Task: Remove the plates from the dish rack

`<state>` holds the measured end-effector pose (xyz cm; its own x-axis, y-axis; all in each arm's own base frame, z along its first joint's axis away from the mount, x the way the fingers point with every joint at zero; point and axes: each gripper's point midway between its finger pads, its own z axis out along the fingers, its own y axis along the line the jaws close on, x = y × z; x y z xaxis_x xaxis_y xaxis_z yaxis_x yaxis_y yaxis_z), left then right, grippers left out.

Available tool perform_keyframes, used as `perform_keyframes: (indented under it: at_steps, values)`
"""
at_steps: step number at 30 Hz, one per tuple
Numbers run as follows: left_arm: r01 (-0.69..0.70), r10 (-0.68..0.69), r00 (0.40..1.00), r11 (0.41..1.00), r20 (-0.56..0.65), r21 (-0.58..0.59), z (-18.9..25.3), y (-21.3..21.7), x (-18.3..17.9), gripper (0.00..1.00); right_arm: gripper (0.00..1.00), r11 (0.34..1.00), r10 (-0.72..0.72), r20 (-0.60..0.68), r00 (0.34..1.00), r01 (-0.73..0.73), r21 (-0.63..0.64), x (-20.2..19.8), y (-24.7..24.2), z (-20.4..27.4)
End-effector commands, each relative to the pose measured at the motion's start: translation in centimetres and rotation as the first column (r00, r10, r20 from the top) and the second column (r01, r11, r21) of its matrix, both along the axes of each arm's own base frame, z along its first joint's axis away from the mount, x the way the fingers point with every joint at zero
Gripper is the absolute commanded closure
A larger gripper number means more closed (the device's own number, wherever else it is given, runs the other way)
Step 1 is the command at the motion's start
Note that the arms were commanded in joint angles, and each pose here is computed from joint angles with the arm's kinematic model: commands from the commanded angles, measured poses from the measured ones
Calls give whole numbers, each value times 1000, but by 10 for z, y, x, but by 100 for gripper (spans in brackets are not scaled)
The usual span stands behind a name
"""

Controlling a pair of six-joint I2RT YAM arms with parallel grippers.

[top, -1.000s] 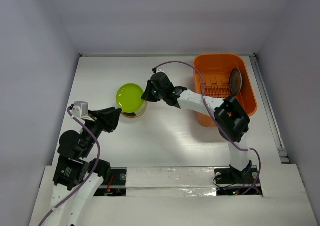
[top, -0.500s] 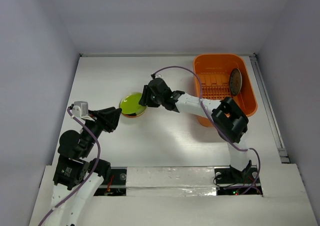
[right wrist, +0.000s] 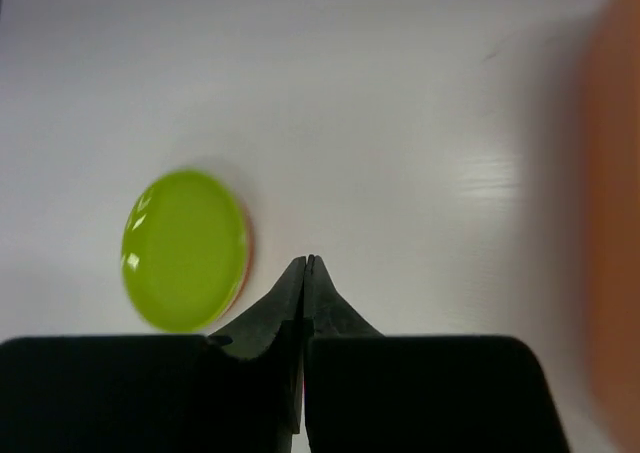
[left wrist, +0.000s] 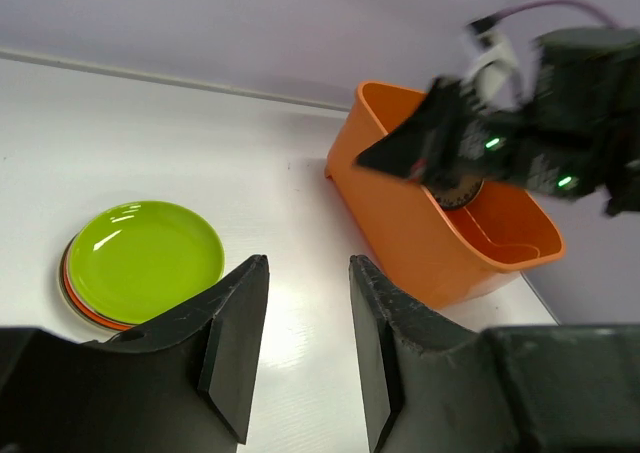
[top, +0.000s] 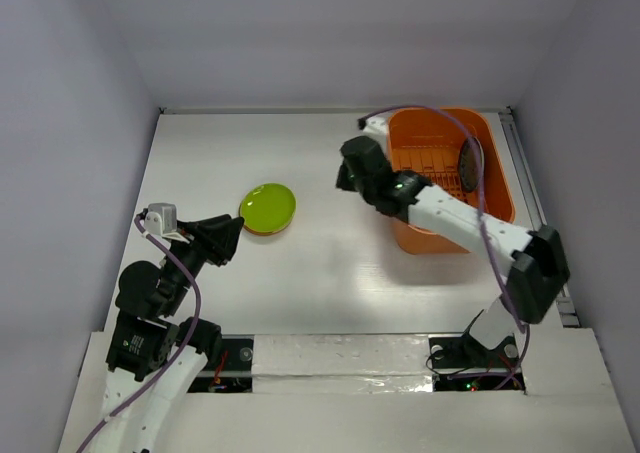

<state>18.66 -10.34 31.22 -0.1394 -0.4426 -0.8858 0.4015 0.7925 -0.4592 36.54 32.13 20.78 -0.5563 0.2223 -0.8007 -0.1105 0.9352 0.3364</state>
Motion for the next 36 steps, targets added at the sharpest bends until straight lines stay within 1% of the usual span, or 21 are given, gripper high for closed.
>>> perform_keyframes:
  at_steps: [1,3,4,5,6,7,9,10,11,13,14,15,17,18,22,24,26,28,31,33,36]
  values:
    - [17,-16,998,1000,61,-17,16,-2,-4,65,100,936,-290,139,947,311,-163,18,-120,39]
    - [24,-22,997,1000,73,-20,18,-2,-6,65,100,869,-404,146,903,428,-246,21,-183,37]
    - [24,-22,997,1000,71,-20,17,-2,-6,65,100,826,-468,179,865,501,-260,17,-211,47]
    - [24,-22,997,999,76,-21,18,-2,-7,65,100,796,-503,184,844,536,-281,16,-231,48]
    - [23,-20,996,999,84,-24,20,-1,-9,65,100,745,-556,178,812,582,-325,14,-263,45]
    - [30,-28,996,999,87,-25,20,-2,-11,65,98,709,-591,185,785,615,-345,10,-280,47]
    - [35,-32,995,999,93,-28,22,-2,-13,65,85,667,-621,185,762,637,-386,4,-305,49]
    - [35,-32,995,999,96,-29,22,-2,-14,65,75,639,-648,180,740,657,-399,5,-321,48]
    - [44,-41,994,999,99,-29,23,-3,-15,65,69,619,-661,174,730,662,-423,6,-330,45]
    - [46,-43,994,999,101,-29,23,-4,-15,64,60,586,-683,168,711,671,-454,11,-349,44]
    - [44,-41,994,999,99,-29,23,-3,-15,64,58,580,-688,158,708,667,-468,14,-355,42]
    - [53,-50,994,998,102,-30,24,-5,-17,64,58,567,-688,136,713,645,-512,19,-359,31]
    - [51,-47,993,998,105,-31,24,-4,-17,64,57,564,-690,118,714,633,-531,30,-367,28]
    - [51,-47,993,998,106,-32,25,-4,-17,63,57,567,-677,92,730,597,-569,37,-365,15]
    - [48,-44,993,998,111,-34,25,-3,-18,63,57,524,-705,65,707,579,-625,48,-383,-2]
    - [48,-44,993,998,109,-33,25,-3,-18,62,57,521,-712,60,699,584,-623,52,-390,-4]
    - [49,-45,993,998,108,-31,25,-4,-18,62,57,539,-697,49,715,568,-622,58,-387,-10]
    - [48,-44,993,998,106,-32,25,-3,-17,62,58,526,-701,62,710,574,-628,63,-392,-8]
    - [44,-41,994,999,102,-31,24,-3,-16,62,61,512,-696,62,716,554,-656,72,-394,-15]
    - [44,-41,994,999,102,-31,24,-3,-16,62,66,513,-691,49,721,537,-670,75,-393,-22]
    - [44,-41,994,999,97,-30,23,-4,-15,62,74,519,-684,61,727,544,-659,79,-392,-16]
